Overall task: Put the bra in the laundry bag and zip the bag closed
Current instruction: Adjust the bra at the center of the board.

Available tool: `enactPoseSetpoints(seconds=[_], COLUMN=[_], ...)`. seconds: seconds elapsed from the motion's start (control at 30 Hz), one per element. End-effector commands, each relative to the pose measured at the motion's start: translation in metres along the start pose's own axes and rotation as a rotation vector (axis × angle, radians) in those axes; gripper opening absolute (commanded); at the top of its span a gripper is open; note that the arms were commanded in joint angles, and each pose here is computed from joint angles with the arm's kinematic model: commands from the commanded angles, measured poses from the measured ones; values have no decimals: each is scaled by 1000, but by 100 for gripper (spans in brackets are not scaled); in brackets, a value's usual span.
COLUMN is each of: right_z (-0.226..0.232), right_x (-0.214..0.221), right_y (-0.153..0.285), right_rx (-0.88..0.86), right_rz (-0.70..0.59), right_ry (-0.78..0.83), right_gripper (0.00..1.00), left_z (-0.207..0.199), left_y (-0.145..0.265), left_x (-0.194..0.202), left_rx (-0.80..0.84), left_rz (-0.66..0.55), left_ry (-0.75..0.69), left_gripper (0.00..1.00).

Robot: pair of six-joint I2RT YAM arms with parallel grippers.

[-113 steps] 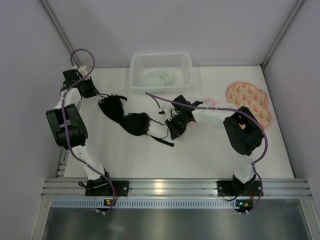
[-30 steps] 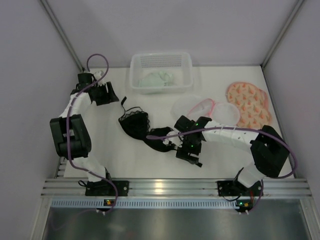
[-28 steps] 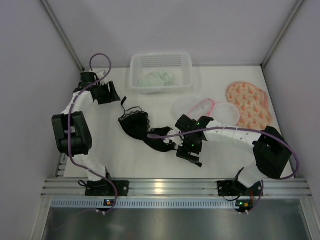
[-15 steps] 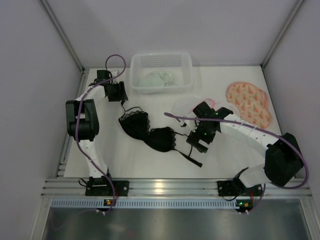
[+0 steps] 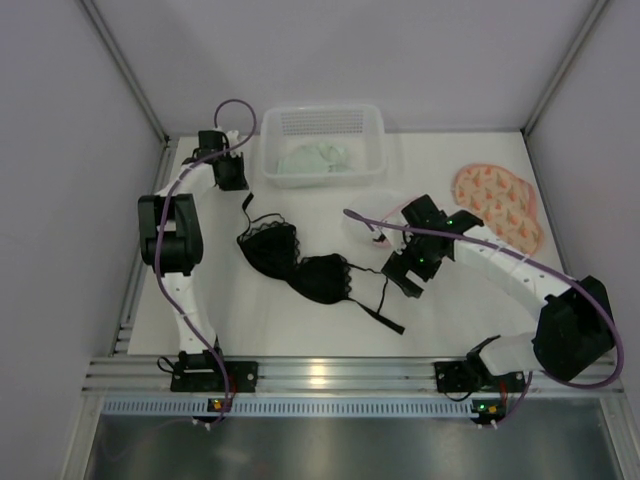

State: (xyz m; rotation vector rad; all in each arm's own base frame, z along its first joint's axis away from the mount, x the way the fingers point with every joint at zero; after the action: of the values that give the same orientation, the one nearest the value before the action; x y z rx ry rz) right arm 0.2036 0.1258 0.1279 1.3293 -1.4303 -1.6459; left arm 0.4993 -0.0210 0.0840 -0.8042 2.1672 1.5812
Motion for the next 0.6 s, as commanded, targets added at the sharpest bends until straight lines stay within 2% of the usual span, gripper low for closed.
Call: enactPoseSetpoints(seconds=[0.0,0.13,0.17,0.27,0.3,0.37,0.57], right_z=[-7,-11,-13,-18,-20,-22,-26], right_x=[-5,0,1,1,-3,-3,-4], right_y=[17,20,21,26,29,30,36], right_rx=[32,28,25,16,20,11,6], right_rz=[-45,-48,-53,-66,-73,-71,-65], right_ry=[-18,-33,-49,-79,-85,-99,-111], right_gripper=[99,99,99,99,99,99,99], left_z=[-14,-20,-21,-18,-16,-12,-3], left_y=[7,25,30,32,30,26,5], left_x=[-29,-37,-38,-35,-30,-26,-10], left_rx=[64,77,74,62,60,52,37], left_rz=[-80,-113,-121,-118,-105,-91,-39], left_ry=[-27,-64,-66,-115,-124,-122,-139], left_gripper=[0,0,7,42,44,46,39])
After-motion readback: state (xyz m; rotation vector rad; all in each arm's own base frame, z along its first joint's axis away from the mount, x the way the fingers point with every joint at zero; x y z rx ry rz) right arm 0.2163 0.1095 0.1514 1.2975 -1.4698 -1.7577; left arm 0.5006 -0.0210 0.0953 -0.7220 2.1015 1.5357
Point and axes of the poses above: each gripper's point midway between its finger pads, its own y axis back along the fingers, its own z axis along the line the jaws close on, x = y × z, the point moved 4 cm from there along y, back along the fingers, and after that the axes turned 11 degrees about y, right-handed, at the moved point
